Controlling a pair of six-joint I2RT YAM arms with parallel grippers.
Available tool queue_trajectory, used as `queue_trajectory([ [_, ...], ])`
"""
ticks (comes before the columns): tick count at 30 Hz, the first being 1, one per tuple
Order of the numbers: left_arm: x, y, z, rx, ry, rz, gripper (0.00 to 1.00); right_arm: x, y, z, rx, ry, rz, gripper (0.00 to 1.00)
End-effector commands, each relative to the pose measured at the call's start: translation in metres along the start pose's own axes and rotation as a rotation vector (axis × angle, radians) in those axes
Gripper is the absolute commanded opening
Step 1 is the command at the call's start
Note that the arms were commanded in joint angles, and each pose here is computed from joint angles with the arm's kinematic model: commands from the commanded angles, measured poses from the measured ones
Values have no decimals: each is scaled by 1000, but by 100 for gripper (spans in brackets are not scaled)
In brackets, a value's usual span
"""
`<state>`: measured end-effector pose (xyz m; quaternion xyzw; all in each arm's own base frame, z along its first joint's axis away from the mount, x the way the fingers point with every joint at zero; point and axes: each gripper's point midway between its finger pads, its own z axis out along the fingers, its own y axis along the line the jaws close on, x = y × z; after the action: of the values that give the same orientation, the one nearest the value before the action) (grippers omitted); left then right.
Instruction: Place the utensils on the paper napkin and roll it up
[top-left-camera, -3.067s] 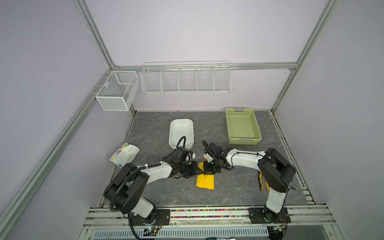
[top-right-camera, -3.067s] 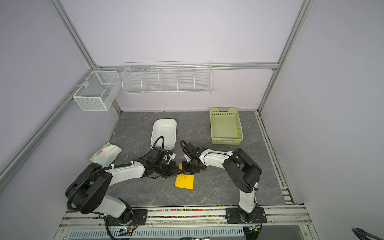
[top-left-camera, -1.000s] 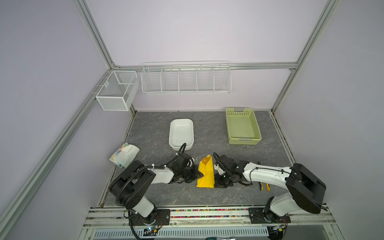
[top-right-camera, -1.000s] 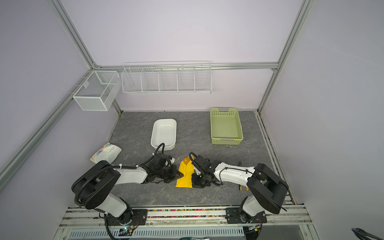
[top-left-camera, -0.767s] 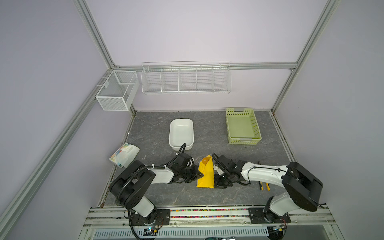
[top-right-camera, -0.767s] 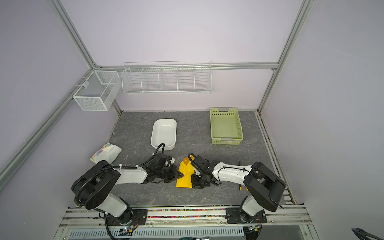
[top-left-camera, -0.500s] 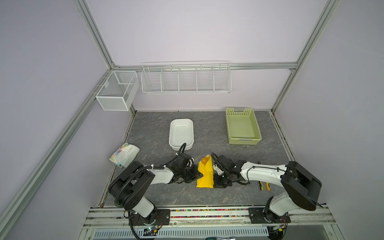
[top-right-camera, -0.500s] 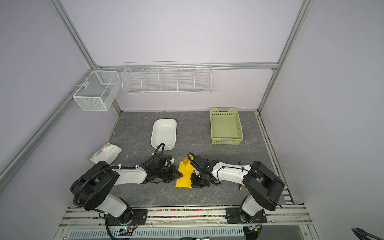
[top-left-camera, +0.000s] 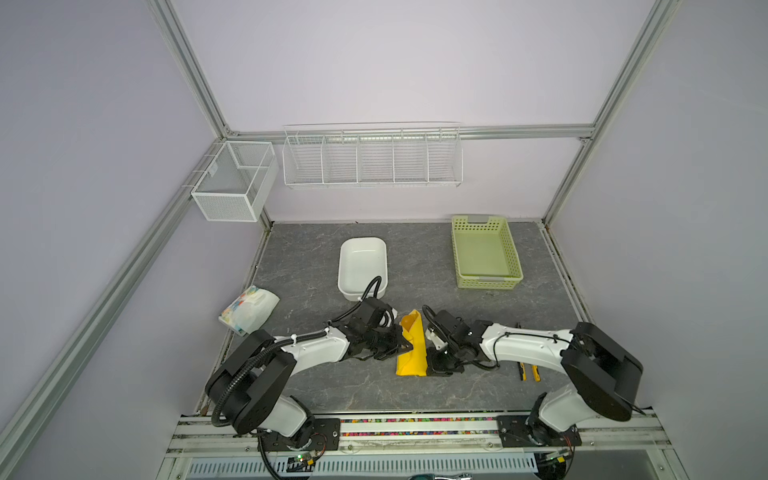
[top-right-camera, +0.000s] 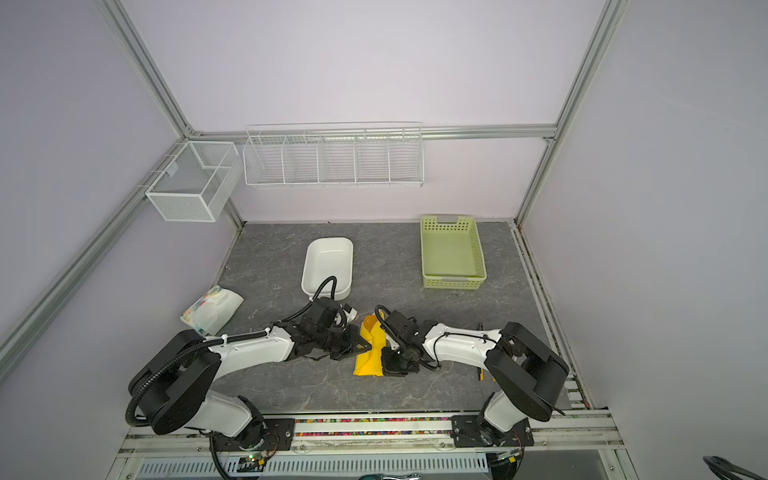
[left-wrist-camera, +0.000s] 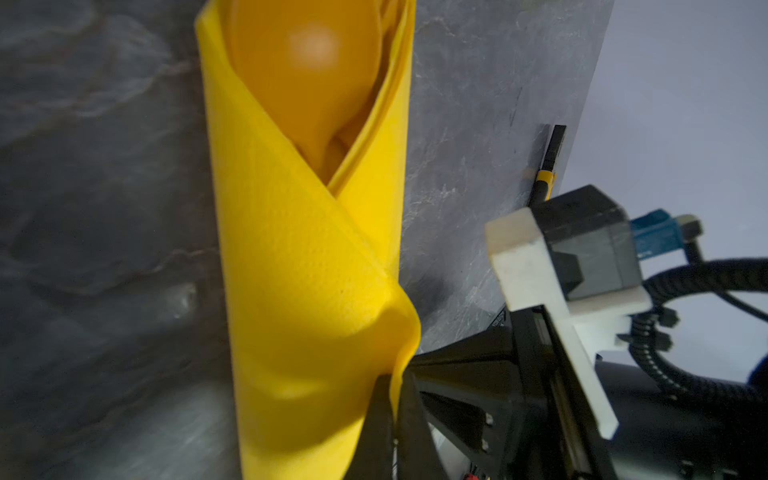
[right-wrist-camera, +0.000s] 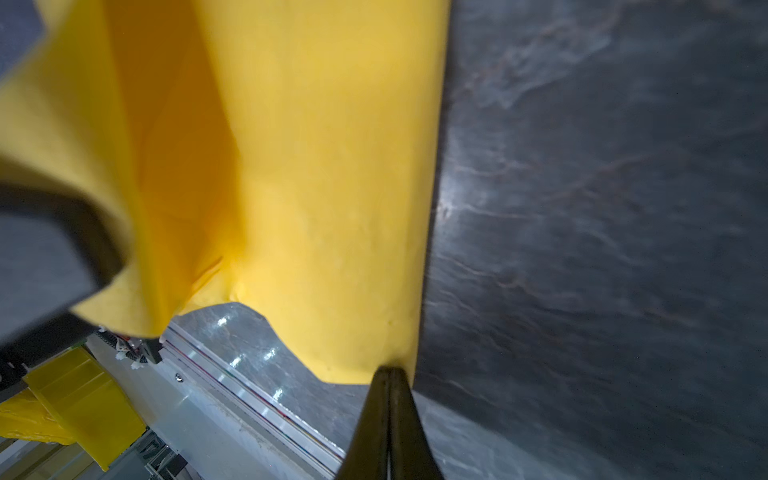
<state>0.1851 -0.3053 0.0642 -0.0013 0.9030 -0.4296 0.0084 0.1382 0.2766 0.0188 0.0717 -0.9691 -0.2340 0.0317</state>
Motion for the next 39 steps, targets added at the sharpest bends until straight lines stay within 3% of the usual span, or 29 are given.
queue_trajectory([
  [1, 0, -10, 6, 9, 27, 17, 0, 2, -17, 11, 71, 6, 17, 7],
  [11, 0, -16, 31, 11, 73, 2, 0, 2, -16, 12, 64, 3, 11, 7],
  [29, -14, -29, 58, 87, 73, -52, 0, 6, -17, 12, 66, 2, 1, 7],
  [39, -19, -21, 68, 64, 43, -91, 0, 7, -19, 8, 75, -7, -2, 7],
])
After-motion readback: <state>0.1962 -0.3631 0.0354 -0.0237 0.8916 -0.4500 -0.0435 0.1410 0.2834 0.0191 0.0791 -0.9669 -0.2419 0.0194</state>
